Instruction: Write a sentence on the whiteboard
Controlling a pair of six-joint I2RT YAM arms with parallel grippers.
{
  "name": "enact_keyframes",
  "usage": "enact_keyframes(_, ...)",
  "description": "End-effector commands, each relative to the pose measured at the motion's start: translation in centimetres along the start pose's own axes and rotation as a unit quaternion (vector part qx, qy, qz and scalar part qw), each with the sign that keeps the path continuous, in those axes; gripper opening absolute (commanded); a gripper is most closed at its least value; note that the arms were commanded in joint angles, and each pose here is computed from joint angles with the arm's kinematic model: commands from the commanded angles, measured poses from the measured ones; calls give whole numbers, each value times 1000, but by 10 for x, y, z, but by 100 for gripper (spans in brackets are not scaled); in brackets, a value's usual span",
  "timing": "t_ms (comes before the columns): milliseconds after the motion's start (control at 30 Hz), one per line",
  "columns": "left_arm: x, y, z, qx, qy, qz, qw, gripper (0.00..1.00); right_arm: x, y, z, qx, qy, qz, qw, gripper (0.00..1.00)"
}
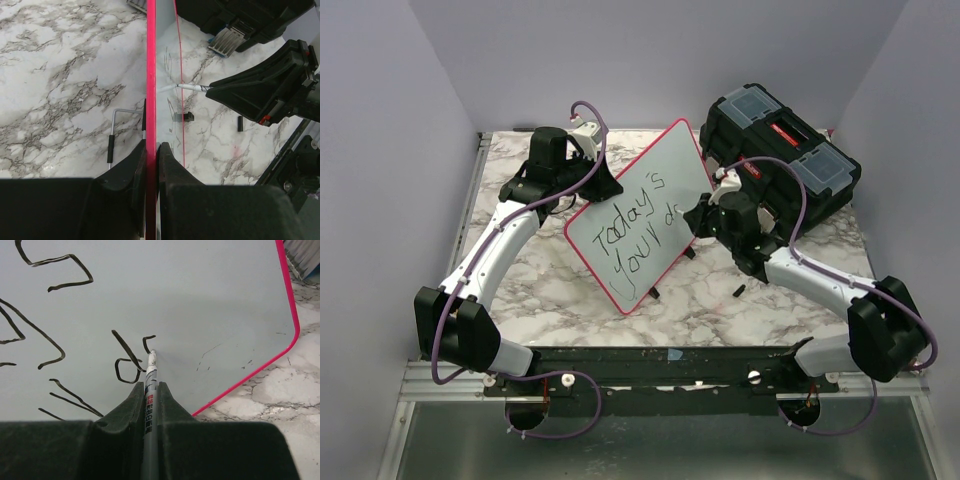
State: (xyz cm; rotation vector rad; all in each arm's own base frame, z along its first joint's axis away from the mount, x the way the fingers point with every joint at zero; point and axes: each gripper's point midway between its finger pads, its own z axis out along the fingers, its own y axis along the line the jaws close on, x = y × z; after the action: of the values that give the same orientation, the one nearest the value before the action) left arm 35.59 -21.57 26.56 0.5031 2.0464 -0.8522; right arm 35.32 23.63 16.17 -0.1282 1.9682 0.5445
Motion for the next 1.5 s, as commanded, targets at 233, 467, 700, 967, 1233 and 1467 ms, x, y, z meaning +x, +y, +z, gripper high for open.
enact_keyframes(233, 21, 2, 7, -1, 37, 29, 999, 0, -8, 5, 12, 3, 5, -11, 1000, 1)
enact_keyframes(467, 22, 3, 8, -2, 38, 29, 999, 0, -14, 11, 13, -10, 2, -10, 1000, 1)
enact_keyframes(700, 22, 4, 8, -2, 40, 28, 999, 0, -18, 17, 13, -22, -1, -7, 1000, 1)
enact_keyframes(967, 21, 3, 8, -2, 39, 30, 999, 0, -2, 13, 13, -21, 13, -1, 1000, 1)
enact_keyframes(1233, 21, 2, 8, -1, 39, 30, 999, 0, 15, 6, 8, -14, 24, 5, 1000, 1)
enact_keyframes(1467, 22, 3, 8, -2, 40, 29, 999, 0, 19, -4, 5, 6, 23, 6, 1000, 1)
